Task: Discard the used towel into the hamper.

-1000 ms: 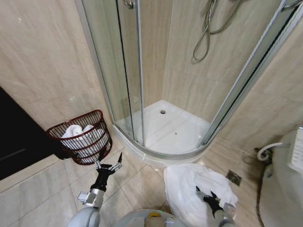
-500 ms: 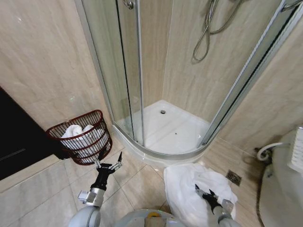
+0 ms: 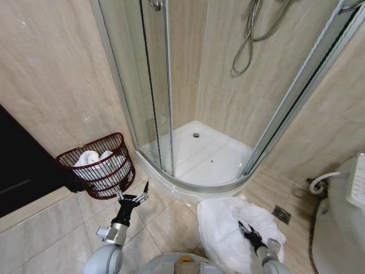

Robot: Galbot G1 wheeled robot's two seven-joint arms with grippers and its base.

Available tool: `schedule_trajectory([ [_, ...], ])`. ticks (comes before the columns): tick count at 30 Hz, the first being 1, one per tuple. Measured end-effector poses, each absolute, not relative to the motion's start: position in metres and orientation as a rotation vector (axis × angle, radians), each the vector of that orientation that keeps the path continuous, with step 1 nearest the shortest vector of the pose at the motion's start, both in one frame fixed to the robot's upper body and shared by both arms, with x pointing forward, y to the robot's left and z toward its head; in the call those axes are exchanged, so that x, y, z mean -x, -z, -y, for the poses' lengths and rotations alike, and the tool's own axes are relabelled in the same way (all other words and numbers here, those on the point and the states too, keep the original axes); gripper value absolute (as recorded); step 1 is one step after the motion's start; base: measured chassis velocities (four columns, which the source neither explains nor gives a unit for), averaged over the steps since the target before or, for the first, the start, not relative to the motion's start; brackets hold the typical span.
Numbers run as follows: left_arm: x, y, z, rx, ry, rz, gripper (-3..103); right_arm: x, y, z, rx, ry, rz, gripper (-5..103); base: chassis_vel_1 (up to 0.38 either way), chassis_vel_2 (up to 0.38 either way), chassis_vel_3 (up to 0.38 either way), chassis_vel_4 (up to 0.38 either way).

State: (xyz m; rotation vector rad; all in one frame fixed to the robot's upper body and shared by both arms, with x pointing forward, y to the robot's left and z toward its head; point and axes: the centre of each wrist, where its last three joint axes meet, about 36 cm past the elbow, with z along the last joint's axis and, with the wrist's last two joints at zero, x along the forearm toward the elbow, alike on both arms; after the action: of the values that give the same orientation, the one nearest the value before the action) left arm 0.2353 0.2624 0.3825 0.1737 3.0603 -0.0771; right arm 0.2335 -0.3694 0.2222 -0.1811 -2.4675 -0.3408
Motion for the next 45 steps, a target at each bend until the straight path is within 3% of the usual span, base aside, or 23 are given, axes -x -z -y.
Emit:
schedule_trajectory([
  [2,-0.235,-0.382,-0.262,-0.175,0.078,-3.061,100,-0.234,-0.222,0.369,0.179,0.342,2.469,40,0.000,0.000,0.000,0.000],
  [6,-0.235,-0.382,-0.262,-0.177,0.078,-3.063,100,-0.235,-0.220,0.369,0.171,0.344,2.471,18,0.000,0.000,0.000,0.000],
  [11,-0.233,-0.382,-0.263,-0.173,0.074,-3.067,100,-0.234,-0.217,0.368,0.164,0.349,2.471,4,0.000,0.000,0.000,0.000],
  [23,-0.232,-0.384,-0.263,-0.177,0.071,-3.060,100,-0.226,-0.221,0.364,0.173,0.343,2.485,1,0.000,0.000,0.000,0.000],
  [33,-0.232,-0.385,-0.260,-0.196,0.077,-3.055,100,-0.212,-0.233,0.335,0.163,0.321,2.480,43,0.000,0.000,0.000,0.000],
  [35,-0.232,-0.385,-0.261,-0.196,0.077,-3.054,100,-0.211,-0.233,0.333,0.169,0.318,2.471,43,0.000,0.000,0.000,0.000],
  [37,-0.232,-0.386,-0.262,-0.199,0.074,-3.052,100,-0.210,-0.234,0.332,0.188,0.302,2.447,60,0.000,0.000,0.000,0.000],
  [39,-0.232,-0.386,-0.262,-0.199,0.074,-3.052,100,-0.209,-0.234,0.331,0.194,0.296,2.444,60,0.000,0.000,0.000,0.000],
  [40,-0.232,-0.386,-0.262,-0.200,0.074,-3.052,100,-0.207,-0.235,0.330,0.200,0.288,2.436,71,0.000,0.000,0.000,0.000],
  [42,-0.232,-0.386,-0.262,-0.201,0.075,-3.053,100,-0.206,-0.237,0.329,0.204,0.285,2.427,71,0.000,0.000,0.000,0.000],
  [45,-0.232,-0.384,-0.262,-0.208,0.078,-3.054,100,-0.201,-0.238,0.326,0.221,0.267,2.402,87,0.000,0.000,0.000,0.000],
])
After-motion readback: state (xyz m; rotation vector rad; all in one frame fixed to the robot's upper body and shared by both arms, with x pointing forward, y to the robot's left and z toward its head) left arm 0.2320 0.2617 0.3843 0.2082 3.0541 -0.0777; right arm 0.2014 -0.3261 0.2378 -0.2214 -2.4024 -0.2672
